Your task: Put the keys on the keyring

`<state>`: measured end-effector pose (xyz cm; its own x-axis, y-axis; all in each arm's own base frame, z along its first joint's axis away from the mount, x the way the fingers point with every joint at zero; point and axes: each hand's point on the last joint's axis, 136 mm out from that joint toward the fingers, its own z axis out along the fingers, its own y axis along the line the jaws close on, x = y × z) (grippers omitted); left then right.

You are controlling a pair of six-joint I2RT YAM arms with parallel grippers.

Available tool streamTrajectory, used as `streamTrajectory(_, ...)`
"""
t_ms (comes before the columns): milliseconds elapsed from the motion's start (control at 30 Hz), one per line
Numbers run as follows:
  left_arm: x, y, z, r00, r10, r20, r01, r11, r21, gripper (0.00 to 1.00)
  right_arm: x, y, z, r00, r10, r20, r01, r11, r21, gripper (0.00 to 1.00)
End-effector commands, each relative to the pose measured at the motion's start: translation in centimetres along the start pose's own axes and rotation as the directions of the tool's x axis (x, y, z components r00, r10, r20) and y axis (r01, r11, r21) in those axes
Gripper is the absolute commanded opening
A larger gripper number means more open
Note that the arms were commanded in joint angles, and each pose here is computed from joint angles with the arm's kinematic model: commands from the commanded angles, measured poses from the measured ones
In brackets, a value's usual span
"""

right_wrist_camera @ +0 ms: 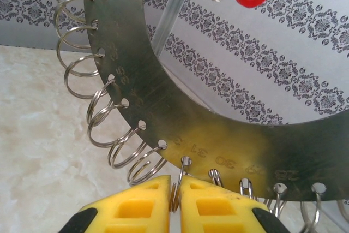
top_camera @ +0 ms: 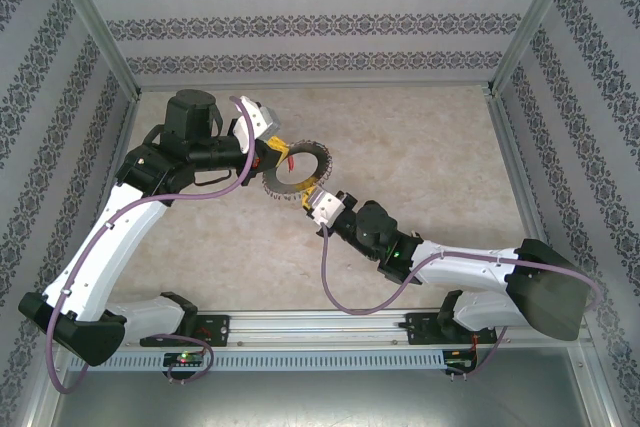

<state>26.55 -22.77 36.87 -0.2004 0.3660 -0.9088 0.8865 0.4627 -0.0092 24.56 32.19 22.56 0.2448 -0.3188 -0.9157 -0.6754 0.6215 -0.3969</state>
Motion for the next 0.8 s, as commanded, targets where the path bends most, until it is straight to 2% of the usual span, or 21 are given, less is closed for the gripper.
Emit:
streamTrajectory(0,-1.3,-0.8,-0.5,0.998,0.009,0.055,-0.01,1.0,0.015,0.0,-1.7,-0.9,-0.2,0.998,0.026,0.054,-0.029,0.999,0.046,0.11)
streamTrajectory(200,-1.0,0.3,-0.2,0.997,-0.049,0.053,0.051,0.998,-0.035,0.0,-0.9,-1.0,-0.2,1.0,0.014,0.016,-0.015,0.998,0.057,0.0)
streamTrajectory(400,0.0,2.3,0.9,0.974,-0.203,0.097,0.213,0.971,-0.107,0.0,0.8,-0.3,-0.9,0.998,0.034,-0.054,-0.035,0.999,-0.013,0.0)
streamTrajectory(567,1.5,3.8,1.9,0.93,-0.339,0.144,0.359,0.921,-0.151,0.0,2.6,0.1,-2.0,0.983,0.131,-0.128,-0.146,0.982,-0.116,0.0)
streamTrajectory(767,4.5,4.0,4.1,0.851,-0.506,0.142,0.521,0.847,-0.108,0.03,4.1,0.6,-3.4,0.946,0.24,-0.217,-0.288,0.929,-0.231,0.0)
